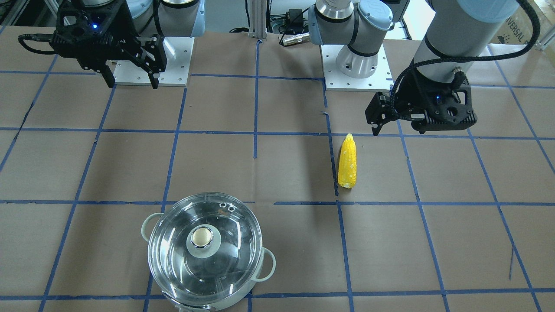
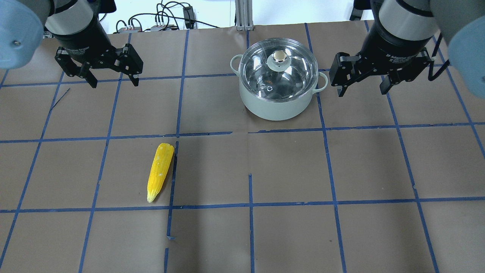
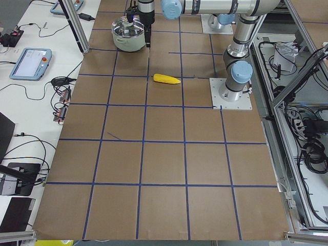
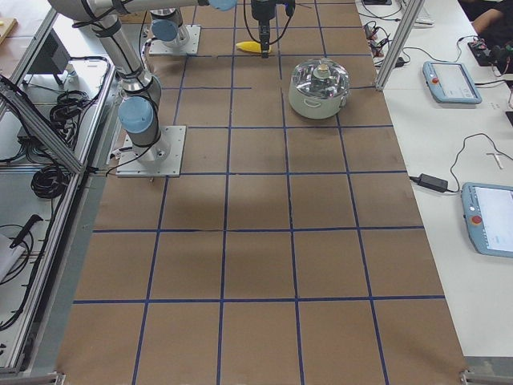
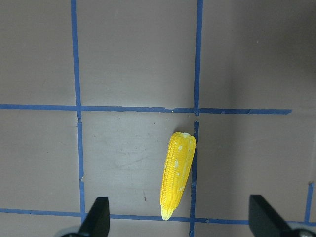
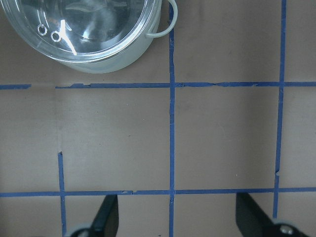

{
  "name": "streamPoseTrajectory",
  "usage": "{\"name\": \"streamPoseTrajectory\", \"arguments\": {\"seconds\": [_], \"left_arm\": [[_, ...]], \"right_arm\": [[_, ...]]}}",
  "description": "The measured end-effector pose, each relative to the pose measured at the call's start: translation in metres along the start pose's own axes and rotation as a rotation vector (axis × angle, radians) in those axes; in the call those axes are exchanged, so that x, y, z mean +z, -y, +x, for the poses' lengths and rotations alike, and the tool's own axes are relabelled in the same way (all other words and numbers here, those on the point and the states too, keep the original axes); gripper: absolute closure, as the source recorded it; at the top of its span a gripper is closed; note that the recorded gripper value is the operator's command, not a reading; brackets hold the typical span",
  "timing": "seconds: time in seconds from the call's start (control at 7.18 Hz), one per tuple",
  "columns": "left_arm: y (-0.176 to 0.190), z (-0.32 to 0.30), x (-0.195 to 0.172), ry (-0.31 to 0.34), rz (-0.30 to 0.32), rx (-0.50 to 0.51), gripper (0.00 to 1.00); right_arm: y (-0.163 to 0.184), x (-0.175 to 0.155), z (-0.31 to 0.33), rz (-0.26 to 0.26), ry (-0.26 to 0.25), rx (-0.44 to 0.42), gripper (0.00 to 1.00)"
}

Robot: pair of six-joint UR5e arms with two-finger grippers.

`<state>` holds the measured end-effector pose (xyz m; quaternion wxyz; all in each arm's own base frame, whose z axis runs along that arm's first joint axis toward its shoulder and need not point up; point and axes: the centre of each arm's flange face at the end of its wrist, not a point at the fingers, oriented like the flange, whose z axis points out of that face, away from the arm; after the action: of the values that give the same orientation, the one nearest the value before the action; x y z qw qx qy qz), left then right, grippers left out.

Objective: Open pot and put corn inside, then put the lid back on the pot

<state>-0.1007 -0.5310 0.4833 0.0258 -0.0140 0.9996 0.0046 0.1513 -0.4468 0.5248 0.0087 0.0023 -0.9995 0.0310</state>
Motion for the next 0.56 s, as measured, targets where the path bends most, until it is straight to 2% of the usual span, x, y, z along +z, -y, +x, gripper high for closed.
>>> {"name": "streamPoseTrajectory", "arguments": {"seconds": [0.28, 0.56], "left_arm": [[-0.001, 0.002, -0.001, -0.005, 0.001, 0.001, 0.0], [-0.003, 0.004, -0.002, -0.019, 0.003, 0.003, 0.0]], "right_arm": [[0.0, 0.001, -0.001, -0.001, 0.0, -0.001, 0.15], [0.011, 0.005, -0.006, 0.025, 0.01, 0.013, 0.16]]}}
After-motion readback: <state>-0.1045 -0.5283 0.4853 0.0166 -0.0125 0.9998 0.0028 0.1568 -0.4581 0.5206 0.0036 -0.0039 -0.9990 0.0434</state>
